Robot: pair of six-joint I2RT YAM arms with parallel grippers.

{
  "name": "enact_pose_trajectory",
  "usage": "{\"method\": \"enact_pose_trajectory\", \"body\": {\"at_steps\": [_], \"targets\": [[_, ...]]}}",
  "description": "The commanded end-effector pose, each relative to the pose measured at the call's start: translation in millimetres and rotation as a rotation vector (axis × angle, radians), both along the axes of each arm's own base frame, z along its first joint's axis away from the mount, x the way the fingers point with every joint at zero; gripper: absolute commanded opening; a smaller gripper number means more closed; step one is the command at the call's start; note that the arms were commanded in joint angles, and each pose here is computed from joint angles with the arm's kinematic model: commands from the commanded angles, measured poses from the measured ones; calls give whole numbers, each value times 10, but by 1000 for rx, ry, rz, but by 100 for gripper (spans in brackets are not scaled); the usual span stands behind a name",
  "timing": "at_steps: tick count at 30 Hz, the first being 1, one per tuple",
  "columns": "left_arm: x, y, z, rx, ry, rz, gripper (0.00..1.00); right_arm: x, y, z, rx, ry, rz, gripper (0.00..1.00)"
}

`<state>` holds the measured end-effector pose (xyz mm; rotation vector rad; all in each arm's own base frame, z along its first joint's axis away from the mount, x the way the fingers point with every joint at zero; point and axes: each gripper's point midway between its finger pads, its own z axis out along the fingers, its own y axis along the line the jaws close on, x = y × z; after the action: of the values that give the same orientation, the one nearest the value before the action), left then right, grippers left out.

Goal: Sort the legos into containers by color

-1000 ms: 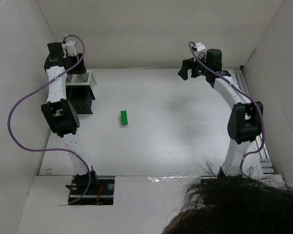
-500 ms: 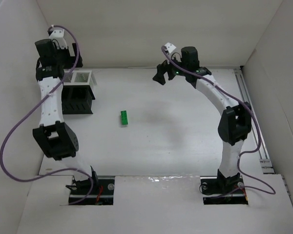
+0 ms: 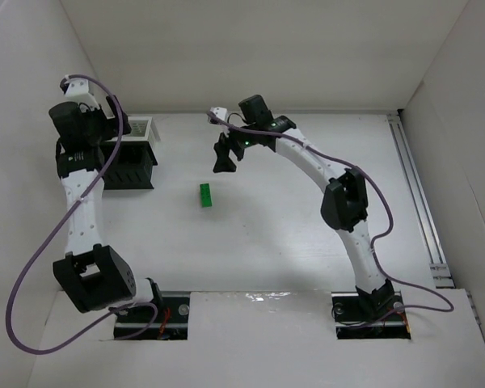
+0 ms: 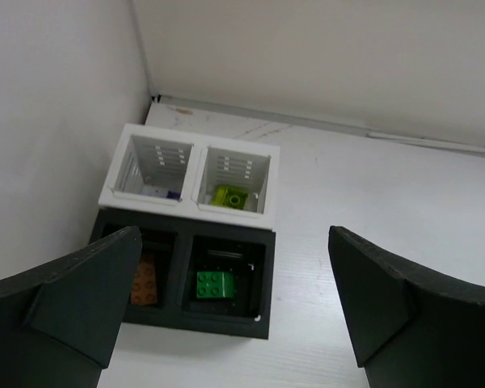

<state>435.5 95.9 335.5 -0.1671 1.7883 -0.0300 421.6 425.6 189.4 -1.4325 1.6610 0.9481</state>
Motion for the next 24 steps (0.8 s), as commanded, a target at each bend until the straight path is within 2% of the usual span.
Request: {"method": "enact_pose_trajectory", "body": {"at_steps": [1, 3, 4, 5, 7, 9, 11, 14, 15, 18, 20, 21, 24], "targets": [[-165, 2, 386, -6, -157, 59, 99, -296, 168, 192, -5, 132, -86, 94], [-211, 96, 300, -26, -115, 127, 99, -362, 259, 193, 5, 174, -147, 92], [-242, 124, 362, -32, -111, 151, 99, -437, 256, 140, -6, 246, -206, 92], [-246, 168, 190, -44, -40, 178, 99, -470, 275, 80, -21, 273, -235, 90], [-269, 286, 121, -30, 5, 241, 99, -567, 363, 87, -42, 301, -285, 88], [-292, 327, 95, -25, 16, 266, 99, -636, 414, -74, -90, 388, -349, 87], [-313, 320, 5, -28, 28, 267, 99, -600, 473, -154, -117, 413, -414, 87], [-360, 285, 95, -17, -44, 255, 99, -557, 504, -154, -122, 372, -490, 84], [-378, 283, -26, -10, -32, 254, 99, -584, 534, -161, -124, 375, -510, 85], [-402, 275, 29, 0, -82, 253, 99, -629, 595, -376, -174, 423, -575, 87], [-395, 274, -9, -10, -82, 255, 99, -604, 553, -552, -228, 406, -662, 79], [-395, 274, -9, -10, -82, 255, 99, -486, 510, -551, -242, 341, -737, 76], [-376, 280, -45, -11, -73, 255, 99, -436, 460, -754, -282, 360, -808, 74]]}}
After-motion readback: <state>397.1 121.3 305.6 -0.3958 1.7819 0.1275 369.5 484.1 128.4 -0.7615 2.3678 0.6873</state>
